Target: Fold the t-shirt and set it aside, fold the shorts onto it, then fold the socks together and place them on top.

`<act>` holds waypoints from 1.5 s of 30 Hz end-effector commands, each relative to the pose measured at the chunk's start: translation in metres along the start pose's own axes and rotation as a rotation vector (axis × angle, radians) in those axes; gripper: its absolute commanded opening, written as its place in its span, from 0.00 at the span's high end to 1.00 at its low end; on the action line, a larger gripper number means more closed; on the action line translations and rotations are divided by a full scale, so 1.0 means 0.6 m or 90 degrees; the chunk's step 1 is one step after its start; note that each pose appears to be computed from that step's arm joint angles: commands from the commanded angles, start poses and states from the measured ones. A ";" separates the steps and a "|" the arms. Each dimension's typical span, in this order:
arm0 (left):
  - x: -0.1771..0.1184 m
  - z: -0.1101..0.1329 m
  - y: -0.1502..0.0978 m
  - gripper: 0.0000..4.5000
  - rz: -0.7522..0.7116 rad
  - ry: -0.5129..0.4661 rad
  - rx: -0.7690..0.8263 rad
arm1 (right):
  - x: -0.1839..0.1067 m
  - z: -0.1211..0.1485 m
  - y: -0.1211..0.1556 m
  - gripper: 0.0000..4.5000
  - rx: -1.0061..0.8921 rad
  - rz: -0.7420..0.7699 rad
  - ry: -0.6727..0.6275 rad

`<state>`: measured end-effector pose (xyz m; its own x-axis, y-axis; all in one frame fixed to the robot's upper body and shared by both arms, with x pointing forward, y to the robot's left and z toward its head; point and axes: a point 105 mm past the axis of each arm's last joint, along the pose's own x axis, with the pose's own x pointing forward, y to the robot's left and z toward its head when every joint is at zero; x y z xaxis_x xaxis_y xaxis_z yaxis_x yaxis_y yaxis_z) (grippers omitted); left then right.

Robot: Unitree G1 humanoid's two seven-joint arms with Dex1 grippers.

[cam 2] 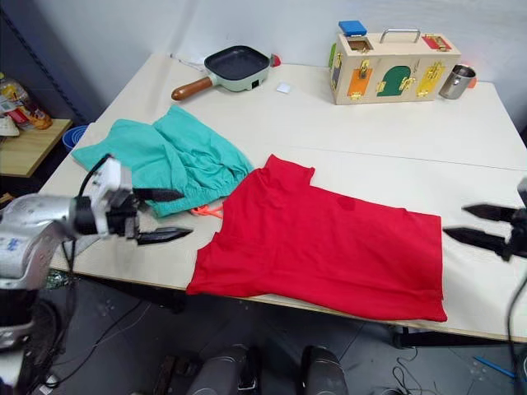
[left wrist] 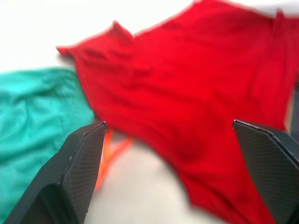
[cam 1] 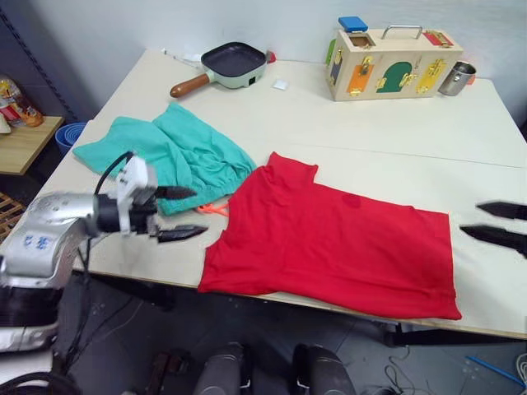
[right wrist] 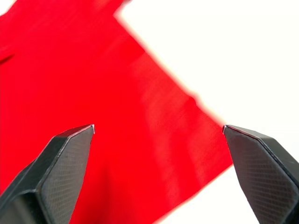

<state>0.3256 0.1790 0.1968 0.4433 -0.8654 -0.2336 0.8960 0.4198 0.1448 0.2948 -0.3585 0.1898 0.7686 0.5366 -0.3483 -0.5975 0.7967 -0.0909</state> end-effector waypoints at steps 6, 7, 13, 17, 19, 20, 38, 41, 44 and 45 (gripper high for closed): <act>0.095 0.006 0.101 0.00 0.077 0.010 -0.035 | 0.089 0.008 -0.024 0.00 -0.055 -0.021 0.033; 0.105 0.006 0.107 0.00 0.079 0.009 -0.037 | 0.096 0.007 -0.027 0.00 -0.058 -0.025 0.040; 0.159 -0.007 0.115 0.00 0.069 0.042 -0.058 | 0.112 -0.001 -0.042 0.00 -0.055 -0.048 0.075; 0.181 -0.014 0.115 0.00 0.076 0.057 -0.068 | 0.101 -0.002 -0.056 0.00 -0.045 -0.072 0.088; 0.191 -0.010 0.106 0.00 0.050 0.049 -0.070 | 0.094 -0.007 -0.060 0.00 -0.035 -0.078 0.100; 0.196 -0.008 0.099 0.00 0.031 0.047 -0.067 | 0.091 -0.011 -0.061 0.00 -0.025 -0.079 0.109; 0.223 -0.006 0.083 0.61 0.003 0.044 -0.076 | 0.092 -0.042 -0.058 0.52 0.024 -0.077 0.157; 0.213 -0.007 0.089 0.83 0.009 0.042 -0.080 | 0.091 -0.039 -0.061 0.77 0.020 -0.084 0.144; 0.206 -0.012 0.091 1.00 0.012 0.044 -0.079 | 0.087 -0.040 -0.064 0.99 0.017 -0.095 0.136; 0.204 -0.013 0.092 1.00 0.012 0.042 -0.078 | 0.085 -0.039 -0.065 0.99 0.018 -0.098 0.129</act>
<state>0.4285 0.0932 0.1618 0.4472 -0.8376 -0.3137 0.8840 0.4674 0.0122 0.3531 -0.3630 0.1430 0.7521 0.3503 -0.5583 -0.4878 0.8655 -0.1140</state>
